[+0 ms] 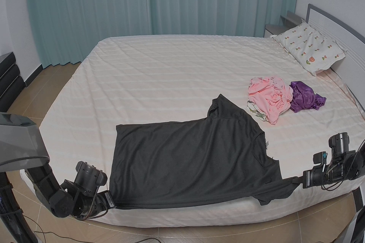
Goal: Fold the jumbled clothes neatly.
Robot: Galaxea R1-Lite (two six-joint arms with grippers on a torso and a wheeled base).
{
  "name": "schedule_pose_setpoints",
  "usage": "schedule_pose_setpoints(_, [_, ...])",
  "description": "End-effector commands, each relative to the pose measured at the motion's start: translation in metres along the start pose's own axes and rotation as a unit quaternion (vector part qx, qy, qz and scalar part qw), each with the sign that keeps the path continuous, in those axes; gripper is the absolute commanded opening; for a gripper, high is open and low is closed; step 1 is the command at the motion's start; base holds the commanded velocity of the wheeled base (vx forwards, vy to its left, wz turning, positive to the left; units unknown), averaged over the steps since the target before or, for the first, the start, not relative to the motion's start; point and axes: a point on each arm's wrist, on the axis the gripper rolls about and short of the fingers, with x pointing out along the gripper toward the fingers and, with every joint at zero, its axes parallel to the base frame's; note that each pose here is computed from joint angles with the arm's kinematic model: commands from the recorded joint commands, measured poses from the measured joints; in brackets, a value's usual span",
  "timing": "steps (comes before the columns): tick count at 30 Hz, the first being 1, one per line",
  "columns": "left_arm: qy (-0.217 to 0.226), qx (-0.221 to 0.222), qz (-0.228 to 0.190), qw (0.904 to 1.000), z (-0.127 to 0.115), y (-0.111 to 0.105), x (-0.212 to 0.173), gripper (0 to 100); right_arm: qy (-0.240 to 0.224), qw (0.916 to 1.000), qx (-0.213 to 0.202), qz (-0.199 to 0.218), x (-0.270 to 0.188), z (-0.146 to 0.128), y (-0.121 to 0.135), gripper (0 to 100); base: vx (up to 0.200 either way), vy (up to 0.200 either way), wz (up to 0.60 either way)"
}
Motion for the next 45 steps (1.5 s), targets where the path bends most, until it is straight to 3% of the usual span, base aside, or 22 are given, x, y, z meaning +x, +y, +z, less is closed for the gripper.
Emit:
schedule_pose_setpoints(1, [-0.056, -0.036, -0.042, 0.9969, 0.041, -0.019, -0.02, 0, -0.026, 0.9996, -0.007, 0.009, -0.001, 0.017, 0.006, 0, 0.0, 0.0, 0.0])
schedule_pose_setpoints(5, [-0.06, -0.035, -0.047, 0.9965, 0.044, -0.019, -0.032, 0, -0.006, 0.9999, -0.006, 0.011, -0.009, 0.012, 0.012, 0, 0.0, 0.0, 0.0])
schedule_pose_setpoints(15, [-0.013, -0.006, -0.02, 0.9997, 0.033, -0.013, -0.028, 0, 0.049, 0.9986, -0.019, 0.006, -0.005, -0.005, 0.004, 0, 0.0, 0.0, 0.0])
schedule_pose_setpoints(27, [-0.031, -0.025, -0.021, 0.999, 0.06, -0.031, -0.002, 0, 0.013, 0.9995, -0.022, 0.015, 0.013, 0.031, -0.001, 0, 0.0, 0.0, 0.0])
schedule_pose_setpoints(45, [-0.04, -0.054, -0.001, 0.9977, 0.103, -0.054, 0.083, 0, 0.009, 0.9994, -0.007, 0.032, 0.086, 0.075, 0.003, 0, 0.0, 0.0, 0.0])
